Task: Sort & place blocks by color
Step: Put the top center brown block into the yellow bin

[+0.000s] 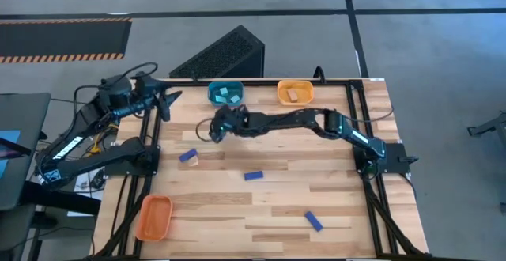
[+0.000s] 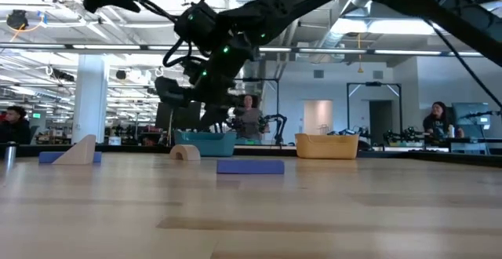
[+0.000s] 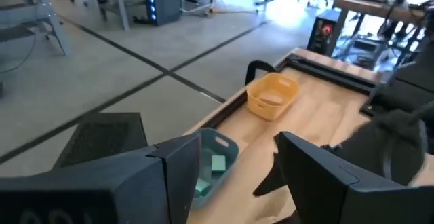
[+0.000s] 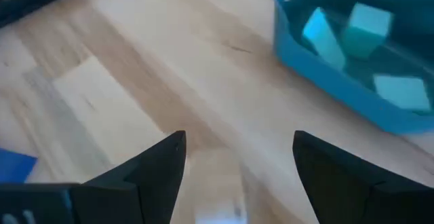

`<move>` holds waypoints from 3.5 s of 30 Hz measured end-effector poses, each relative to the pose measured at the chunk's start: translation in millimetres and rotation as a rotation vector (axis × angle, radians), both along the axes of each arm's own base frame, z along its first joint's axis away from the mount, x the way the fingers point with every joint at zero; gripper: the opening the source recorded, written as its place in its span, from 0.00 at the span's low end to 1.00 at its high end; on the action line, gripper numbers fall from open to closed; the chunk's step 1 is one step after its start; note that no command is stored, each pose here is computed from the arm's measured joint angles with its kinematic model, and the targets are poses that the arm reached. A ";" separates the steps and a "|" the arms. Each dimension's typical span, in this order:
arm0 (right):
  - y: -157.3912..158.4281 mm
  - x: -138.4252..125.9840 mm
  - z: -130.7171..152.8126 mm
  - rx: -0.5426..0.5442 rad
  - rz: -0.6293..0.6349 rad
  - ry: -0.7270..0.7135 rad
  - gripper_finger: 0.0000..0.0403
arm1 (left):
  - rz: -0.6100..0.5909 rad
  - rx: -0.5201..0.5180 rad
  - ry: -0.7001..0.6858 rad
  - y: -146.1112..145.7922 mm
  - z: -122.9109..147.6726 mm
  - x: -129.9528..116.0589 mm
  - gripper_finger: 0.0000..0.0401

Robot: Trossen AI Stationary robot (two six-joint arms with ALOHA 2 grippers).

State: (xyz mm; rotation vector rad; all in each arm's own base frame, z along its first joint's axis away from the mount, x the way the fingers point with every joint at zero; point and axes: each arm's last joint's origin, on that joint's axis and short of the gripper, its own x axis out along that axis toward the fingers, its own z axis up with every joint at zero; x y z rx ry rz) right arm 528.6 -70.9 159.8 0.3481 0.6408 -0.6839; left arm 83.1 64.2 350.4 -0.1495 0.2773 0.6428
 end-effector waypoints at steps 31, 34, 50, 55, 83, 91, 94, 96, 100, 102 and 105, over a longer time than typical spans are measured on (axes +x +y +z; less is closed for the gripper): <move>11.8 7.2 -11.7 0.204 0.240 0.014 0.65 | 0.016 -0.014 -0.036 -14.7 -0.2 -19.0 0.47; 16.8 6.4 3.4 0.164 0.277 -0.002 0.65 | 0.033 -0.054 -0.088 -18.8 0.6 -24.2 0.47; 53.4 13.3 -23.6 0.021 0.340 0.085 0.64 | 0.088 -0.143 0.099 -12.3 -32.3 -18.5 0.47; 50.4 11.0 -20.7 0.019 0.316 0.097 0.58 | 0.082 -0.122 0.096 -2.5 -30.2 -6.0 0.47; 24.0 -3.5 -31.9 0.117 0.351 0.262 0.56 | 0.015 0.057 -0.049 8.3 10.9 9.8 0.47; 24.4 -8.8 -21.6 0.208 0.290 0.251 0.27 | 0.037 0.091 -0.040 0.4 10.5 -1.8 0.46; 25.2 -17.8 -11.0 0.231 0.284 0.307 0.27 | 0.045 0.063 -0.045 -0.4 2.3 -2.8 0.44; 24.8 -26.9 2.6 0.210 0.279 0.362 0.27 | 0.052 0.039 -0.059 0.1 -3.6 -2.1 0.43; 21.6 -44.6 43.4 0.103 0.293 0.415 0.27 | 0.066 -0.014 -0.100 1.9 -18.0 0.7 0.41; 14.0 -54.4 56.6 0.067 0.329 0.427 0.27 | 0.084 -0.051 -0.142 4.4 -24.2 3.7 0.40; -6.8 -78.0 70.0 0.050 0.329 0.459 0.27 | 0.120 -0.111 -0.200 8.2 -34.9 8.1 0.38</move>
